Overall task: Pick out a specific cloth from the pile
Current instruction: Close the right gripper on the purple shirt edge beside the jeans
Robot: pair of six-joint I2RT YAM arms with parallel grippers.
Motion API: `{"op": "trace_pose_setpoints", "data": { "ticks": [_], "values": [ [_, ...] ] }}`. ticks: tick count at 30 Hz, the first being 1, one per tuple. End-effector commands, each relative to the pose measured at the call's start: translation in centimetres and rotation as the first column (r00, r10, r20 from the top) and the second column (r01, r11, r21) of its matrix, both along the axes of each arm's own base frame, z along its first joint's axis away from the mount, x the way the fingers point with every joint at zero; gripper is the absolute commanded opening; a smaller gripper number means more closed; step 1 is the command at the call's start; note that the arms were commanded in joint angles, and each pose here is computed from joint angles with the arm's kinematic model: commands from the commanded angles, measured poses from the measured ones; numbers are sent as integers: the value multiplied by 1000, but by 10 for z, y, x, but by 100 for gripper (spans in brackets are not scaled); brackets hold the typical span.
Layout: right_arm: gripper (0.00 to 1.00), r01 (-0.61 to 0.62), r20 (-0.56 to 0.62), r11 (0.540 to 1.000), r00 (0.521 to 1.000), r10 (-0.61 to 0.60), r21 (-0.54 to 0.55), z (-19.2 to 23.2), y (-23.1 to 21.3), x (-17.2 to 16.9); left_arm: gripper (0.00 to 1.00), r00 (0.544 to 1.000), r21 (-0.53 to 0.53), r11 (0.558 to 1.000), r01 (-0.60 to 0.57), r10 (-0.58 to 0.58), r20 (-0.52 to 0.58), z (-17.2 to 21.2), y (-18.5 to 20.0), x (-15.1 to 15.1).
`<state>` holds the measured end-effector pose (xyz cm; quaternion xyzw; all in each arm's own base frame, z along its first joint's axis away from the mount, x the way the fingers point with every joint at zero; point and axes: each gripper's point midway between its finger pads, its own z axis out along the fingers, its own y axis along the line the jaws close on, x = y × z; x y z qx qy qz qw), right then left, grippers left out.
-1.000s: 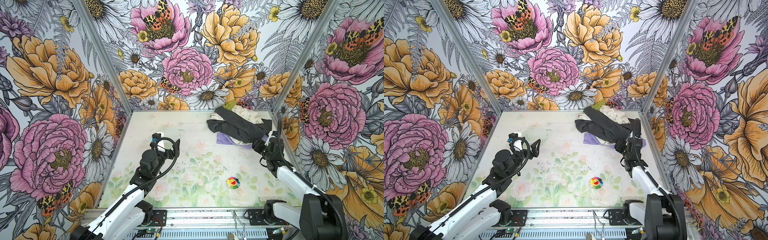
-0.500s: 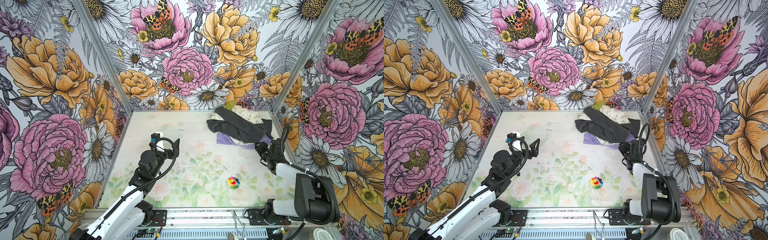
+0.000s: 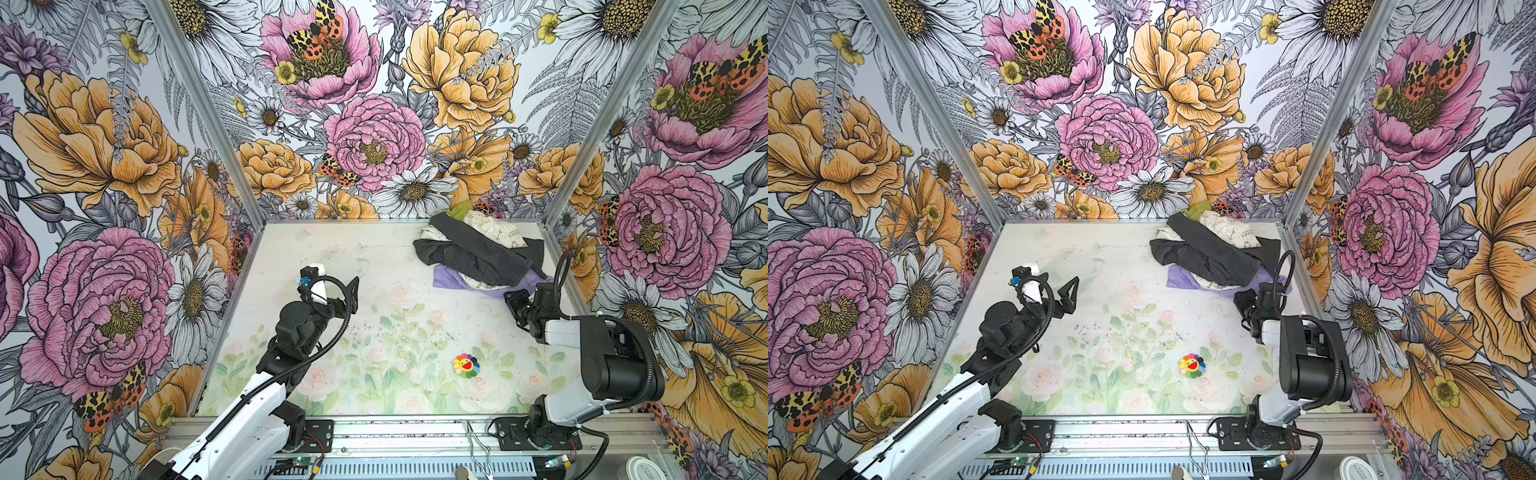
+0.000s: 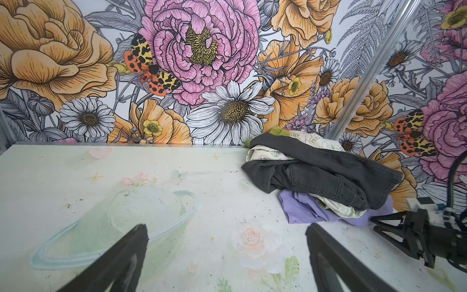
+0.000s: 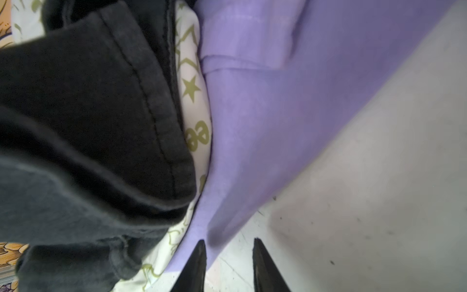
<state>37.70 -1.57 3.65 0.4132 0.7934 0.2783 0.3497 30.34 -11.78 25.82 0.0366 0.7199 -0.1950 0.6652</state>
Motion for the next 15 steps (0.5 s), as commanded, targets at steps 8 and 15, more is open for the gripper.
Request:
{"op": "trace_pose_setpoints", "data": {
  "ticks": [8,15],
  "values": [
    [29,-10,92,999,996,6,45,12,1,26,99,1000,-22,1000,17,-16,26,11,-2,-4],
    [24,-12,101,997,995,5,72,8,2,35,99,999,-25,1000,12,-11,34,14,-1,-5]
  ]
}}
